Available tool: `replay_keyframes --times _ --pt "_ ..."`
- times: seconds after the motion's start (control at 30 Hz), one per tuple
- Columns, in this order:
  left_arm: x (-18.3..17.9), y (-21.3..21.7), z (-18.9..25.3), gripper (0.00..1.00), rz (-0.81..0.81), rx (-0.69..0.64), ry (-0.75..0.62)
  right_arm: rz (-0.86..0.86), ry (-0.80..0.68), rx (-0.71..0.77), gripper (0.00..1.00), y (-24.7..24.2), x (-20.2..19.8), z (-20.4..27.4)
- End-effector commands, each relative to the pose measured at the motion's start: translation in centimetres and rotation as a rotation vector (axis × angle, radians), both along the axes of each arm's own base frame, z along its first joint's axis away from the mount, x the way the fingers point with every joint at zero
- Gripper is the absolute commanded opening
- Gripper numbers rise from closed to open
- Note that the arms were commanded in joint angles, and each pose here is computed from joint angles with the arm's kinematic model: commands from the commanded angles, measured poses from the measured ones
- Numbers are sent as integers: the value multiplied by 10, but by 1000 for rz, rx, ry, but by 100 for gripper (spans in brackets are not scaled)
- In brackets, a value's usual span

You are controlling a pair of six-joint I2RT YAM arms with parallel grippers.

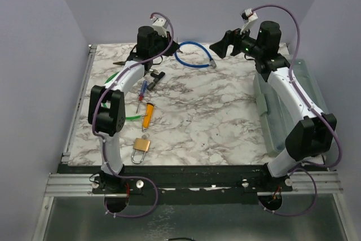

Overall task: Lock with the key
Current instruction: Place the key at the center of the board.

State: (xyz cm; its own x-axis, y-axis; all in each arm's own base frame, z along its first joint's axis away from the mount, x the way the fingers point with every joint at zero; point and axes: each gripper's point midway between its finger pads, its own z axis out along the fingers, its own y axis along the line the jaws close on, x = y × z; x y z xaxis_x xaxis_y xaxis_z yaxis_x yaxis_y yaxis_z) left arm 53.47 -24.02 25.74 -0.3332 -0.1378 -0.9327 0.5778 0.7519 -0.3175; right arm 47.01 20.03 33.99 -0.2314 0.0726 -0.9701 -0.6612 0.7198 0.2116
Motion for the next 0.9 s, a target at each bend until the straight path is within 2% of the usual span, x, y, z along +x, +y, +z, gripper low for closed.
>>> replay_keyframes --times 0.0,0.3,0.47,0.67,0.87 --pt "43 -17 -18 0 -55 4 -51 61 142 -8 100 3 -40 -27" --pt "107 -45 -76 0 -56 2 -58 78 217 -31 100 -5 -85 -34" --pt "118 -60 -108 0 -81 37 -64 92 293 -52 100 -8 -99 -55" --pt "127 -76 -154 0 -81 147 -104 124 305 -21 100 -3 -108 -60" --pt "142 -82 -168 0 -41 199 -158 133 309 -26 100 -2 -108 -62"
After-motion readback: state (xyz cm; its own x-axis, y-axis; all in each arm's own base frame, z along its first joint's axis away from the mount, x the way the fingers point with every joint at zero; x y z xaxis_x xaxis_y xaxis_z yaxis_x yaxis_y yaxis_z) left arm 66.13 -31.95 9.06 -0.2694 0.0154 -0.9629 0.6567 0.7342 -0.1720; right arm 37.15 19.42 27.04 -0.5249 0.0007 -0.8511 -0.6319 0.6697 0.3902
